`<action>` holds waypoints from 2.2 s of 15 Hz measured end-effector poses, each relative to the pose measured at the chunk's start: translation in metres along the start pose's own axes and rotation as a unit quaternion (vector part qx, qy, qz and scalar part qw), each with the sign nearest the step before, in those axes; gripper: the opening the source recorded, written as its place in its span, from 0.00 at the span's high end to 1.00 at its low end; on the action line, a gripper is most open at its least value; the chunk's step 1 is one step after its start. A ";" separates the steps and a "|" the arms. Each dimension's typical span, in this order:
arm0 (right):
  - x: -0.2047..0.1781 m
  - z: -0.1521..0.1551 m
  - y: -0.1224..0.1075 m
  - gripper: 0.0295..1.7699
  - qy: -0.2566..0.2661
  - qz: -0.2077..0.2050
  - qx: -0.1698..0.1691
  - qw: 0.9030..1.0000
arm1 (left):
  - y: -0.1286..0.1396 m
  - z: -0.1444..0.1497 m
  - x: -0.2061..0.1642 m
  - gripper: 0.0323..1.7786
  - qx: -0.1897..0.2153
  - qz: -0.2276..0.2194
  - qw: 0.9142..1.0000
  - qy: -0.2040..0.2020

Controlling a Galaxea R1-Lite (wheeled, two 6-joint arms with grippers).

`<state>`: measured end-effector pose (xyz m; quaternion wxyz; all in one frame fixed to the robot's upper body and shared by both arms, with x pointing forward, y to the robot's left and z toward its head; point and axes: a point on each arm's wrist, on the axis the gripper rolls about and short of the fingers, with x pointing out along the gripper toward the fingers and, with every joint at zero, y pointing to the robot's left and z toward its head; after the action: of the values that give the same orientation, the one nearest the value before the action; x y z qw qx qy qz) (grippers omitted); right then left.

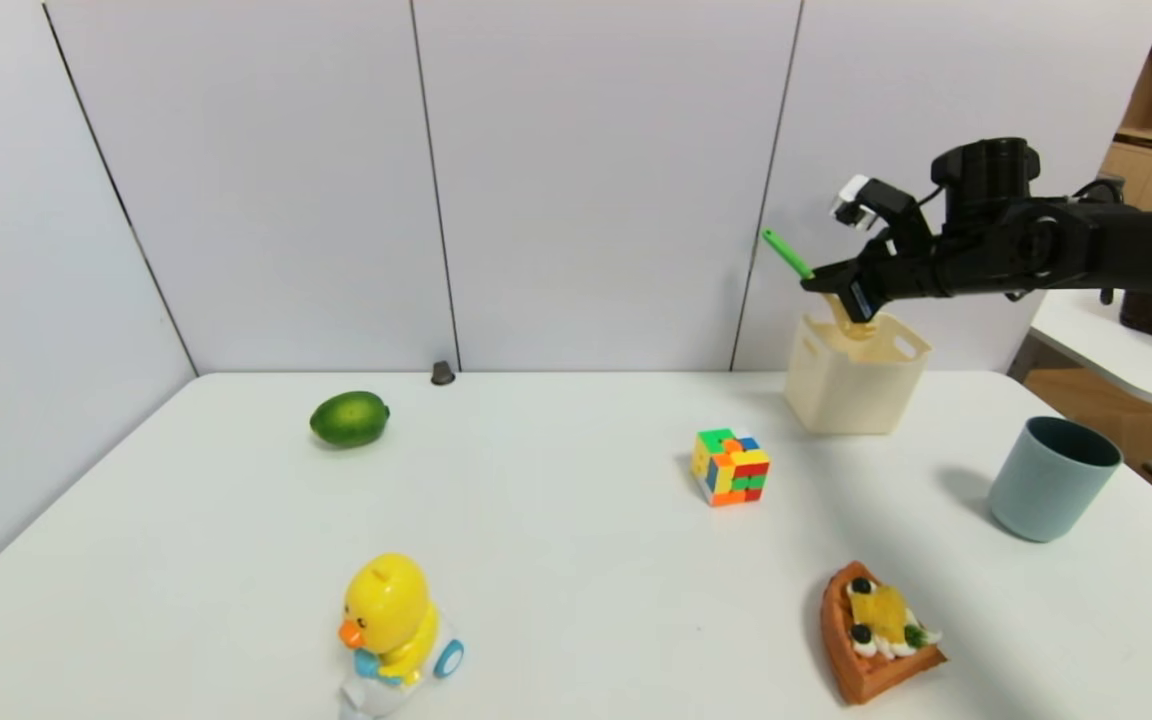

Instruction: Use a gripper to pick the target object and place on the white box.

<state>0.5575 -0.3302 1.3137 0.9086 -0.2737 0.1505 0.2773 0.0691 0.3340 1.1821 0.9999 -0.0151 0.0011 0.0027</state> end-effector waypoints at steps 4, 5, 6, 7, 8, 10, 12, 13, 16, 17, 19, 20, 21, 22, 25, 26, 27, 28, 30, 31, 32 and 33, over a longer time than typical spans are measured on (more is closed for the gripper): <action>0.011 -0.013 0.001 0.93 0.013 0.007 0.004 1.000 | 0.000 0.000 0.000 0.05 0.000 0.000 1.000 0.000; 0.013 -0.014 0.002 0.93 0.015 0.008 0.004 1.000 | 0.000 0.000 0.000 0.05 0.000 0.000 1.000 0.000; 0.015 -0.016 0.002 0.93 0.017 0.010 0.006 1.000 | 0.000 0.000 0.000 0.05 0.000 0.000 1.000 0.000; 0.016 -0.017 0.002 0.93 0.018 0.010 0.006 1.000 | 0.000 0.000 0.000 0.05 0.000 -0.001 1.000 0.000; 0.017 -0.019 0.002 0.93 0.019 0.011 0.006 1.000 | 0.000 0.000 0.000 0.05 0.000 0.000 1.000 0.000; 0.020 -0.021 0.003 0.93 0.021 0.013 0.007 1.000 | 0.000 0.000 0.000 0.05 0.000 0.000 1.000 0.000; 0.021 -0.023 0.003 0.93 0.023 0.014 0.009 1.000 | 0.000 0.000 0.000 0.05 0.000 0.000 1.000 0.000; 0.021 -0.024 0.003 0.91 0.023 0.015 0.009 1.000 | 0.000 0.000 0.000 0.05 0.000 0.000 1.000 0.000; 0.022 -0.024 0.002 0.63 0.023 0.012 0.010 1.000 | 0.000 0.000 0.000 0.05 0.000 0.000 1.000 0.000; 0.022 -0.024 0.003 0.56 0.024 0.013 0.011 1.000 | 0.000 0.000 0.000 0.05 0.000 0.000 1.000 0.000; 0.021 -0.024 0.003 0.44 0.024 0.013 0.012 1.000 | 0.000 0.000 0.000 0.05 0.000 0.000 1.000 0.000; 0.020 -0.023 0.002 0.39 0.023 0.012 0.012 1.000 | 0.000 0.000 0.000 0.05 0.000 0.000 1.000 0.000; 0.018 -0.020 0.001 0.34 0.020 0.009 0.011 1.000 | 0.000 0.000 0.000 0.05 0.000 0.000 1.000 0.000; 0.015 -0.017 0.001 0.31 0.017 0.006 0.010 1.000 | 0.000 0.000 0.000 0.05 0.000 0.000 1.000 0.000; 0.003 -0.006 -0.002 0.22 0.008 -0.002 0.005 1.000 | 0.000 0.000 0.000 0.05 0.000 0.000 1.000 0.000; -0.002 -0.001 -0.003 0.20 0.004 -0.005 0.003 1.000 | 0.000 0.000 0.000 0.05 0.000 0.000 1.000 0.000; -0.009 0.005 -0.004 0.18 -0.001 -0.010 0.001 1.000 | 0.000 0.000 0.000 0.05 0.000 0.000 1.000 0.000; -0.016 0.010 -0.005 0.16 -0.005 -0.014 -0.001 1.000 | 0.000 0.000 0.000 0.05 0.000 -0.001 1.000 0.000; -0.037 0.021 -0.007 0.13 -0.007 -0.021 -0.001 1.000 | 0.000 0.000 0.000 0.05 0.000 0.000 1.000 0.000; -0.049 0.027 -0.006 0.12 -0.006 -0.023 -0.001 1.000 | 0.000 0.000 0.000 0.05 0.000 0.000 1.000 0.000; -0.062 0.032 -0.005 0.11 -0.006 -0.025 0.000 1.000 | 0.000 0.000 0.000 0.05 0.000 0.000 1.000 0.000; -0.079 0.036 -0.001 0.10 -0.005 -0.027 0.002 1.000 | 0.000 0.000 0.000 0.05 0.000 0.000 1.000 0.000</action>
<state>0.4993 -0.3429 1.3768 0.9170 -0.2747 0.1387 0.2537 0.0691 0.3340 1.1822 0.9999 -0.0151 0.0009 0.0024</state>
